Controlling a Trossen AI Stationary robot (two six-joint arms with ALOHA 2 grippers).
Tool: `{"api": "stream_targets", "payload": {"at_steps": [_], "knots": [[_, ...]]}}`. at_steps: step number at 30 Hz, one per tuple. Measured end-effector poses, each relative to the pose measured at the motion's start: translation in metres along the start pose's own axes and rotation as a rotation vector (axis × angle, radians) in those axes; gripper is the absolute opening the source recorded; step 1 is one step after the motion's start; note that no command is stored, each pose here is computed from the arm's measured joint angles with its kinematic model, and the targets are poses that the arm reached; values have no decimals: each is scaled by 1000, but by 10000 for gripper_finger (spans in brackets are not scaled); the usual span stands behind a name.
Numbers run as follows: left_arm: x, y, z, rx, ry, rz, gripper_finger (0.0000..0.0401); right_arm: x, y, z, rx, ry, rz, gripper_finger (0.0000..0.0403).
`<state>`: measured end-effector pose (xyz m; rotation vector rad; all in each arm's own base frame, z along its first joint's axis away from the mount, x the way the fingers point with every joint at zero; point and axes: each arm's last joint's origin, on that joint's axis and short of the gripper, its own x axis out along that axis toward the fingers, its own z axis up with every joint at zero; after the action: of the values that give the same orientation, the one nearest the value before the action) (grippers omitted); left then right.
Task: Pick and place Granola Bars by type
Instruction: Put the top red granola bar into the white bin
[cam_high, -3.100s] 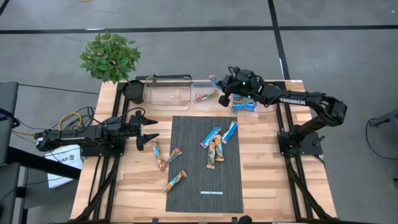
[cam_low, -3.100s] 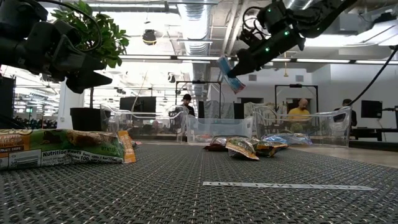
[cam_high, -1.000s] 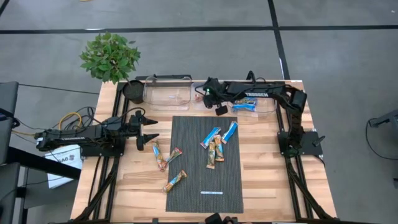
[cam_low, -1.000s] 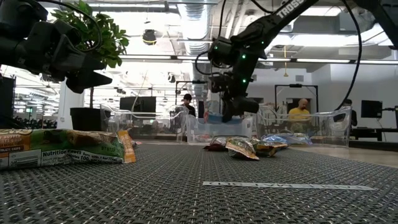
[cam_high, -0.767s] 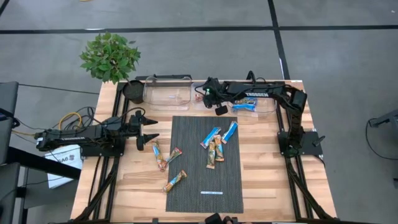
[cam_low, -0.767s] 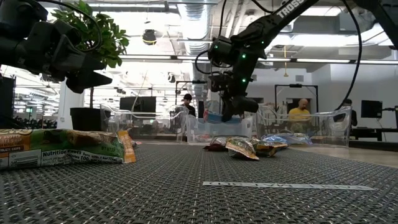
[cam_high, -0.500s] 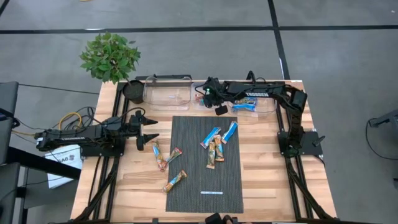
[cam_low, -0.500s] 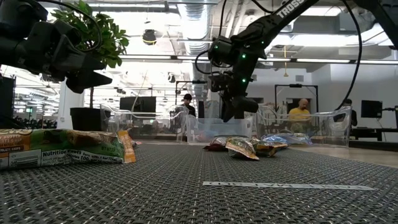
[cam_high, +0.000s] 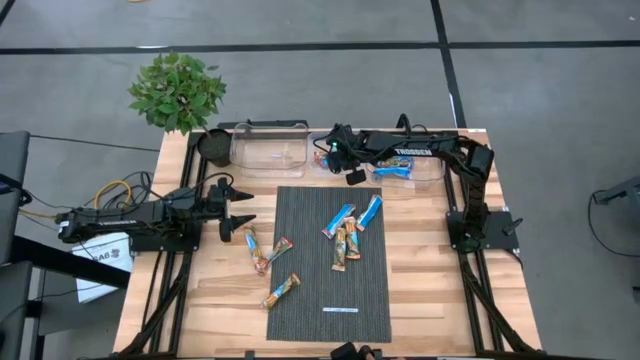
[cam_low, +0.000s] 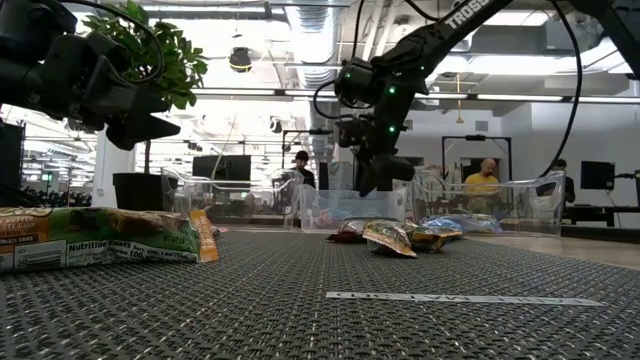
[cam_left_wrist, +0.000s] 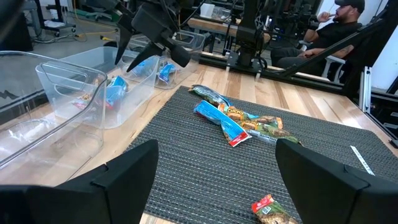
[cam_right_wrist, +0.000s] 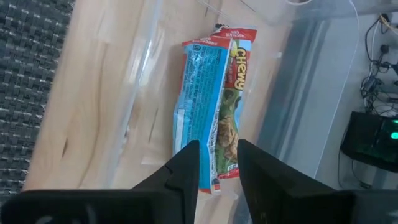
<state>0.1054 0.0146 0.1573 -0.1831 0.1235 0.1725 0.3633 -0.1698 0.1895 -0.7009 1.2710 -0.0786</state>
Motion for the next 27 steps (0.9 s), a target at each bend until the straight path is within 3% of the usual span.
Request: {"api": "stream_targets", "payload": {"at_steps": [7,16,20,27], "knots": [[0,0,0,0,0,0,318,-4,-2,0,89,-7,-9,102],[0,0,0,0,0,0,318,-44,-6,4,182,-79,-42,102],[0,0,0,0,0,0,318,-67,2,7,260,-131,28,102],[0,0,0,0,0,0,318,-108,28,14,341,-199,246,102]]}}
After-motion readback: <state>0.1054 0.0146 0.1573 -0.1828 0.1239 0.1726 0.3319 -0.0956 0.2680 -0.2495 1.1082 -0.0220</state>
